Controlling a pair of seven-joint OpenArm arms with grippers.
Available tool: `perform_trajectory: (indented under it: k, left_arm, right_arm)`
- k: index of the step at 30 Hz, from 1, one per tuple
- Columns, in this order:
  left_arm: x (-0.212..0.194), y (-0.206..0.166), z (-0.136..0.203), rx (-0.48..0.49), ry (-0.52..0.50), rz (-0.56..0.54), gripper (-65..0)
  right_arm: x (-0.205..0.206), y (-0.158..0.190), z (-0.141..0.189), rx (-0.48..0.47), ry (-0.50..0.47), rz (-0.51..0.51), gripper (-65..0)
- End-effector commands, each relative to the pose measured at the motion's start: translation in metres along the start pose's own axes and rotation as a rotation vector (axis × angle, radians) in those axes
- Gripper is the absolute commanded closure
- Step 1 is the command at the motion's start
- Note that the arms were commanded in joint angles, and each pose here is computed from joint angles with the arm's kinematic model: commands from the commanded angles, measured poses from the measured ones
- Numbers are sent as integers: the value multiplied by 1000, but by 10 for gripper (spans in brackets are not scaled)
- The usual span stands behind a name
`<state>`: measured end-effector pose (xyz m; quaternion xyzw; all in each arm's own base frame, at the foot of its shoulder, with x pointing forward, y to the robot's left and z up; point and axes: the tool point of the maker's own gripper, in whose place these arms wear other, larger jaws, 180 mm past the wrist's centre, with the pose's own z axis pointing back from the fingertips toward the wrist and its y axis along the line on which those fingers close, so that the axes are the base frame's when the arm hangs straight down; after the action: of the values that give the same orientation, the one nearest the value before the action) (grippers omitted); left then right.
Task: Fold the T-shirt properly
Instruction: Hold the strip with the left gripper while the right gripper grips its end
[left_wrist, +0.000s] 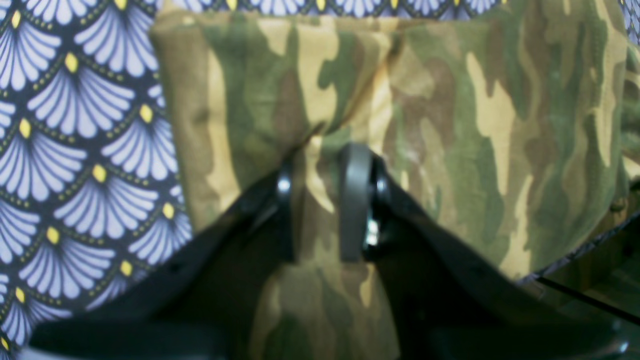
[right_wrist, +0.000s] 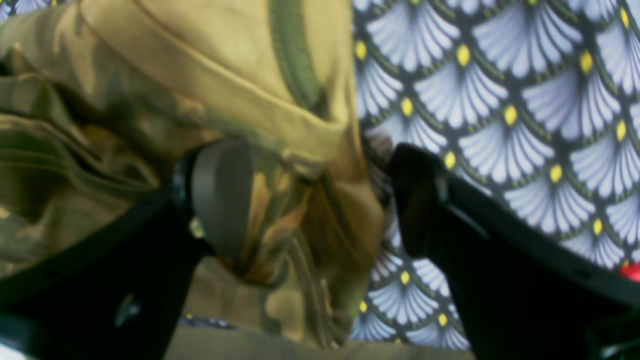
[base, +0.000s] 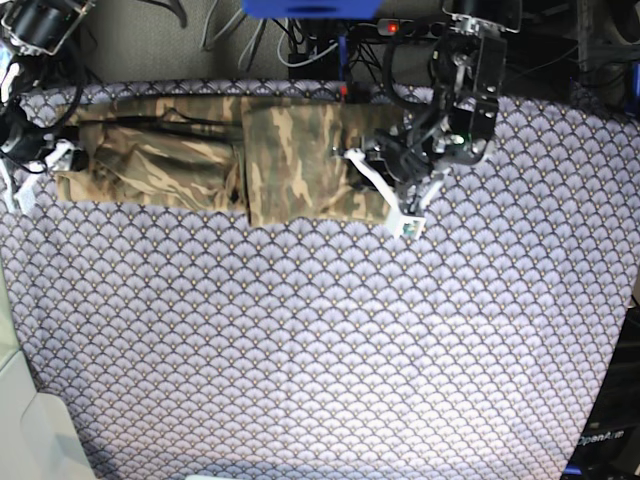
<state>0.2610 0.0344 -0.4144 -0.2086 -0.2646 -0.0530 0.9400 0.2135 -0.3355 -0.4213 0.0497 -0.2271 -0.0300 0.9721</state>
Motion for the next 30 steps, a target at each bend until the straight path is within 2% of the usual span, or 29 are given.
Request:
perform_trajectory:
  k: [1,12,15,18,23,27,30]
  left_arm:
    - [10,-3,3,-10,-29,-6,-121]
    - [11,-3,3,-9,-32,-5,-121]
    - [11,-3,3,-9,-33,-5,-121]
    - [11,-3,3,-9,-33,-5,-121]
    - [10,-3,3,-9,-32,-5,-121]
    - [10,-3,3,-9,-30,-4,-121]
    - [10,-3,3,-9,-30,-4,-121]
  right_arm:
    - [2,3,1,14,-5,4,-444]
    - [-1,12,-2,35,19,2,-440]
    - [5,19,0,84,-16,-16,-444]
    - [14,18,5,120,-52,-26,-444]
    - [16,15,12,135,-39,-20,-444]
    - [25,13,19,151,-67,-15,-444]
    - [22,7,22,140,-38,-4,-444]
